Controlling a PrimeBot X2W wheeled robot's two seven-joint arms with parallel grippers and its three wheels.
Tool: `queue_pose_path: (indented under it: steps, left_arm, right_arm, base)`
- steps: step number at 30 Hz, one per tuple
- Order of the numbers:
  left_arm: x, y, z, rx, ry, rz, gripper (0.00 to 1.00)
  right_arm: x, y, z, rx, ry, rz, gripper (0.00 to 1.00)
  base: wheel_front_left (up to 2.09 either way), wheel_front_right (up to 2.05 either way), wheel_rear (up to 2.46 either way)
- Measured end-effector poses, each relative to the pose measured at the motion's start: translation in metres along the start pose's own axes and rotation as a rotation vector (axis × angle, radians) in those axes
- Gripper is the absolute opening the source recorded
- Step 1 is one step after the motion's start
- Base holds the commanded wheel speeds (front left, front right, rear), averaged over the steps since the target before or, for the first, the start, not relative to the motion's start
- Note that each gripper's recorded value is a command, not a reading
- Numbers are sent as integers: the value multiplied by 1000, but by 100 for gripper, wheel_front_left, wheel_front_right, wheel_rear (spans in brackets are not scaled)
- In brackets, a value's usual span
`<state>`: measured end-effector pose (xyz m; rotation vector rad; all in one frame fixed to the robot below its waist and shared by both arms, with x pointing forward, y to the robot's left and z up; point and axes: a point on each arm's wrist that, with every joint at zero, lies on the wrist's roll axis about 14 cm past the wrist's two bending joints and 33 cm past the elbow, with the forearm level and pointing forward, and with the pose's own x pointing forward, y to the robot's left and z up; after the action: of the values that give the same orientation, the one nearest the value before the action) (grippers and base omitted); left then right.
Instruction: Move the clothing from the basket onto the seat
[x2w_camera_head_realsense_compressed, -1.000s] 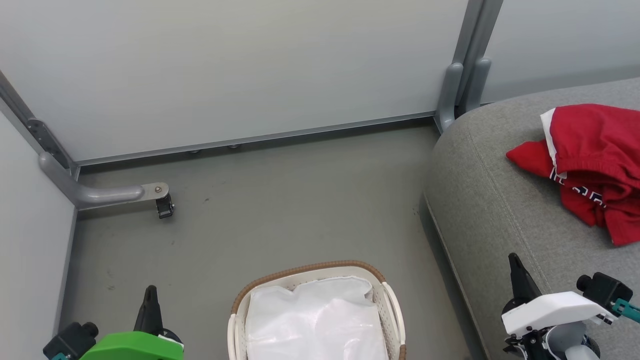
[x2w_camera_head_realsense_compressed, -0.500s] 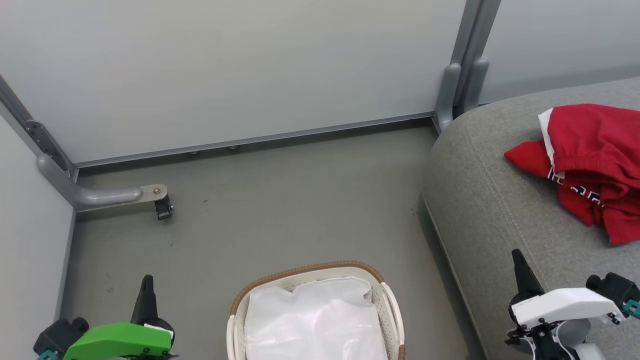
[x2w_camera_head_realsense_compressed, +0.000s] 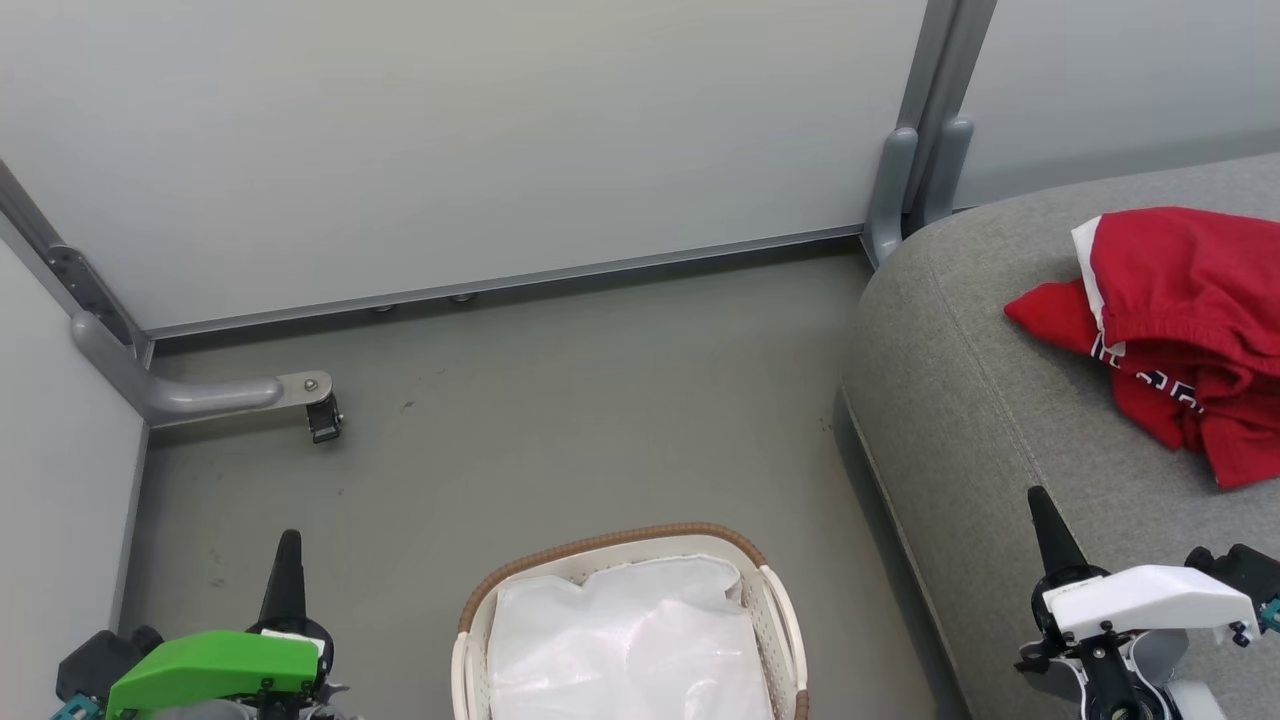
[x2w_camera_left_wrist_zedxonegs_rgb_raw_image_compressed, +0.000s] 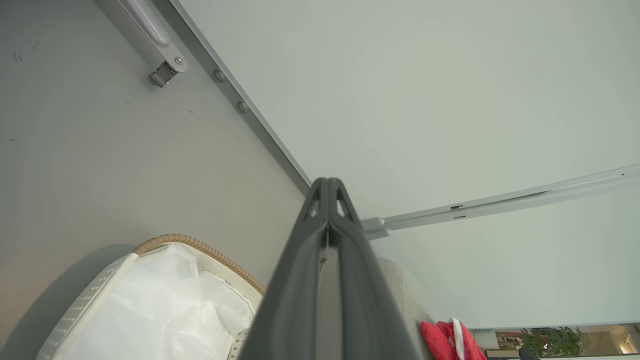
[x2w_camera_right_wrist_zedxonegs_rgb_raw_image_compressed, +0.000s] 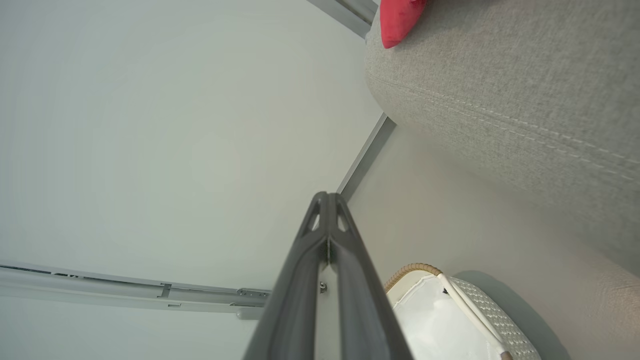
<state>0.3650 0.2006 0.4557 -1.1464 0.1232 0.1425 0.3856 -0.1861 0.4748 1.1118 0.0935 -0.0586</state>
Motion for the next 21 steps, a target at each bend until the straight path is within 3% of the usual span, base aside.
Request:
queue_pose_path:
  steps: [21]
  left_arm:
    - [7, -19, 8, -179, 1, -61, 0]
  right_arm:
    - [0, 6, 9, 193, -9, 25, 0]
  base:
    - [0, 0, 0]
